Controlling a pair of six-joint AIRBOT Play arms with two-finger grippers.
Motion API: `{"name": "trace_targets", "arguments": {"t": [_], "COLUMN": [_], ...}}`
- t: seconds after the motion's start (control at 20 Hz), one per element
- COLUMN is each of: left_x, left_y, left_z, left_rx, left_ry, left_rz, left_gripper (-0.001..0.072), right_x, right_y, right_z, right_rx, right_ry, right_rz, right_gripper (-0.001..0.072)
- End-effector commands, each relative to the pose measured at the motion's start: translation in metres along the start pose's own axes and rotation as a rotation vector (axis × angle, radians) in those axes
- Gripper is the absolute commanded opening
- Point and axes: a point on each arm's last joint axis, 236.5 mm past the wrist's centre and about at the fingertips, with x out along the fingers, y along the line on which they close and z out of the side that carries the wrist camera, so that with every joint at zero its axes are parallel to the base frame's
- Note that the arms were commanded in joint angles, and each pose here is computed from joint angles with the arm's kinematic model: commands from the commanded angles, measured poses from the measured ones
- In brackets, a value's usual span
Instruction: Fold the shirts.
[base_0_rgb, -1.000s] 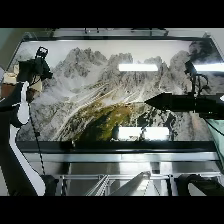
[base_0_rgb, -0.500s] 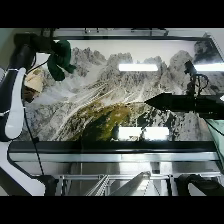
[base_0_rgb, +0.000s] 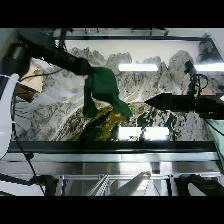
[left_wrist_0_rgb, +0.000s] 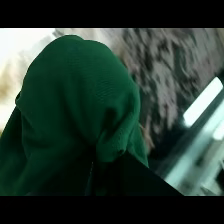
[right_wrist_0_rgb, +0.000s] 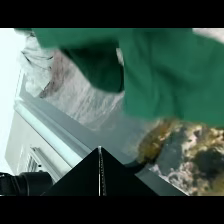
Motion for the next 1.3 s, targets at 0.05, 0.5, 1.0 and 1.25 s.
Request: {"name": "trace_targets", "arguments": {"t": [0.05,0.5,1.0,1.25], "left_x": [0.049,-0.039,0.050,0.082], "left_y": [-0.038,0.018,0.105,0.105], "left_z": [-0.049,-0.074,-0.207,-0.195], "left_rx": [-0.048,-0.243,-0.671,-0.613], "left_ry": [0.145,0.221,0.191,0.263], "left_rz": [-0.121,0.017,-0.063,-0.083], "left_gripper": [0.0033,0.0713,0.0710,0.0693], "right_x": [0.000,-0.005,0.078,0.124], "right_y": [0.003,-0.053,-0.133,-0.121], "right_z": [0.000,-0.017,-0.099,-0.122], "right_rx": [0.005,0.090,0.331,0.378], "right_ry": [-0.001,0.111,0.414,0.443], "right_rz": [0.012,-0.078,-0.135,-0.082], "right_gripper": [0.0031,0.0431,0.0430,0.0431]}}
